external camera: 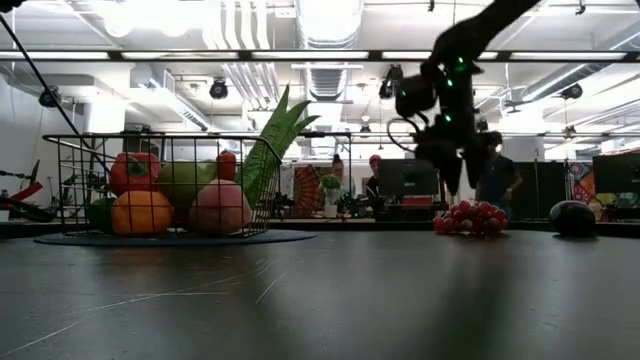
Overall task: Build produce basket
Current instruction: Put the red grapes into the wire basket
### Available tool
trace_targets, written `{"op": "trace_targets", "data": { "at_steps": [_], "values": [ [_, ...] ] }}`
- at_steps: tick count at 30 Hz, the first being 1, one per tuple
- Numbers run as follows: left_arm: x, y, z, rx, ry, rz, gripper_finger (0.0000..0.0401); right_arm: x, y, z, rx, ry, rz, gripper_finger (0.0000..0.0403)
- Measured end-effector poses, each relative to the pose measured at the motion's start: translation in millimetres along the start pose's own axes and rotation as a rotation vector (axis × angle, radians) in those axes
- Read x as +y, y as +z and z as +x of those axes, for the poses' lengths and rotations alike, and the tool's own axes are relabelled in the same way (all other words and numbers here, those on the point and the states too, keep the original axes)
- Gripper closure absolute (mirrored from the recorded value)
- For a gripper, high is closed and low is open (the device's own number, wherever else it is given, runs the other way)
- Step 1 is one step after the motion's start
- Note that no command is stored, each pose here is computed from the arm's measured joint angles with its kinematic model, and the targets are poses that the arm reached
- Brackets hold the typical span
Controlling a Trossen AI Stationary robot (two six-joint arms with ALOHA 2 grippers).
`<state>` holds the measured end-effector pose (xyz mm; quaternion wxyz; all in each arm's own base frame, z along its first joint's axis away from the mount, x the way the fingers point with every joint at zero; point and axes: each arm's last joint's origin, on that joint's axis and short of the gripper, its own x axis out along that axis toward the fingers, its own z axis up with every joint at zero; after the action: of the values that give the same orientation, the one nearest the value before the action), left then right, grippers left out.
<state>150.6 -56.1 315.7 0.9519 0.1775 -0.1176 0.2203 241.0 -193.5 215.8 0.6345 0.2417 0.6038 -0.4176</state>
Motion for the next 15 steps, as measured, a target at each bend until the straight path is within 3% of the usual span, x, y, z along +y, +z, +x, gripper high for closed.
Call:
{"op": "trace_targets", "data": {
  "at_steps": [7,15],
  "values": [
    [0.1,0.1,0.0,0.0,0.0,0.002,0.0079,-20.4,-4.0,22.2,0.056,-0.022,0.029,0.0143],
    [0.1,0.0,0.0,0.0,0.0,0.003,0.0079,-24.1,-11.1,36.3,0.066,-0.023,0.037,0.0178]
  ]
}}
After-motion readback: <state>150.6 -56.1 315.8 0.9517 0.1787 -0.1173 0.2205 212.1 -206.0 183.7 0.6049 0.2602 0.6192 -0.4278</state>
